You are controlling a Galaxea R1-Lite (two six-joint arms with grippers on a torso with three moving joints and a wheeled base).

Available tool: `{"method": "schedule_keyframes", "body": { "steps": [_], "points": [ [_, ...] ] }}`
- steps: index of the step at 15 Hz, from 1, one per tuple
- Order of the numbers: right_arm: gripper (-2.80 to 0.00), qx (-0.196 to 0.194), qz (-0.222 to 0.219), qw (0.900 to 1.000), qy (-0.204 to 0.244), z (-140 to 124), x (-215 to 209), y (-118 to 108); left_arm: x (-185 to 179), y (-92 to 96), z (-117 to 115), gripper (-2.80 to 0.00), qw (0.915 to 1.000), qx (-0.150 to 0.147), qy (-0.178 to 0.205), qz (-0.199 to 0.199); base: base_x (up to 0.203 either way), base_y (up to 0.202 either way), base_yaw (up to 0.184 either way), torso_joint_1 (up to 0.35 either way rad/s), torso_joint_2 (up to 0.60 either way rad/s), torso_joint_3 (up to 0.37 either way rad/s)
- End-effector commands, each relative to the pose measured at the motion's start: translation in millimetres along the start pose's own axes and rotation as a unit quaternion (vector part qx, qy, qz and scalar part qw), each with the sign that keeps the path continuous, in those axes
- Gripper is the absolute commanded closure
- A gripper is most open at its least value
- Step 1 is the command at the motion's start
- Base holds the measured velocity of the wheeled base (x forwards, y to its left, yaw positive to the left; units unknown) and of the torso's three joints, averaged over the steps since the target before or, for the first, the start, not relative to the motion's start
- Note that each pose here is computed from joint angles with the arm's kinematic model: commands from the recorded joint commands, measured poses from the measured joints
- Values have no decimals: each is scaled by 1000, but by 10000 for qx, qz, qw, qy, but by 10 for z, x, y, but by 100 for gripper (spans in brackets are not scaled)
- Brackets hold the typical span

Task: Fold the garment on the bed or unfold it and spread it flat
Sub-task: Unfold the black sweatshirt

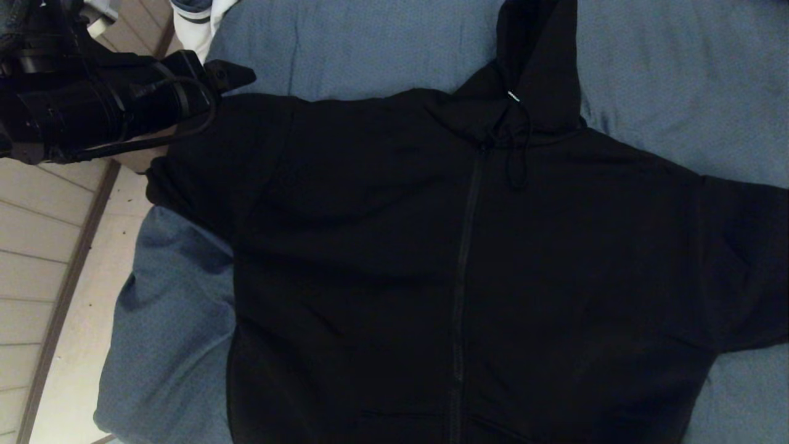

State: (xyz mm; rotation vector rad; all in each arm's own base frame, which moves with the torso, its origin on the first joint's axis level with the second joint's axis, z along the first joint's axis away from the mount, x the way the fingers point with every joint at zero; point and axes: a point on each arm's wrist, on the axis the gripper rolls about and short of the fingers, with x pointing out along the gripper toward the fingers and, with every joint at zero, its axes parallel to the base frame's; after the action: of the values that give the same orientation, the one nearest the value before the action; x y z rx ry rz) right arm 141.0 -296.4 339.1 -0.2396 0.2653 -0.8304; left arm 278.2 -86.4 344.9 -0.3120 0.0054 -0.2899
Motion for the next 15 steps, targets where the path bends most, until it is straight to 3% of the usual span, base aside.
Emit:
{"method": "schedule_keyframes", "body": {
  "steps": [1,3,4,5,8,10,12,15],
  "points": [
    [-280,45,123,9998,-140,62,-74,9,-29,-8,27,-280,10000,-10,-23,-12,0,0,0,0,0,0],
    [-280,425,381,9977,-368,249,-294,109,-46,-14,33,-280,10000,-10,20,-13,0,0,0,0,0,0],
    [0,575,756,9946,-419,368,-422,268,-60,-18,40,-280,10000,-15,76,-10,0,0,0,0,0,0],
    [0,673,1182,9899,-402,477,-581,451,-91,-29,45,0,9998,-23,191,-49,0,0,0,0,0,0],
    [0,906,2589,9616,-119,672,-899,1055,-173,-83,83,0,9961,-269,563,-627,0,0,0,0,0,0],
    [0,1083,3398,9343,7,774,-1054,1430,-116,-87,76,0,9952,-305,606,-704,0,0,0,0,0,0],
    [0,1072,3834,9173,93,863,-1178,1786,53,-72,10,0,9946,-312,709,-688,0,0,0,0,0,0],
    [0,873,4102,9072,335,894,-1116,2390,339,-167,33,0,9938,-273,746,-781,0,0,0,0,0,0]
  ]
}}
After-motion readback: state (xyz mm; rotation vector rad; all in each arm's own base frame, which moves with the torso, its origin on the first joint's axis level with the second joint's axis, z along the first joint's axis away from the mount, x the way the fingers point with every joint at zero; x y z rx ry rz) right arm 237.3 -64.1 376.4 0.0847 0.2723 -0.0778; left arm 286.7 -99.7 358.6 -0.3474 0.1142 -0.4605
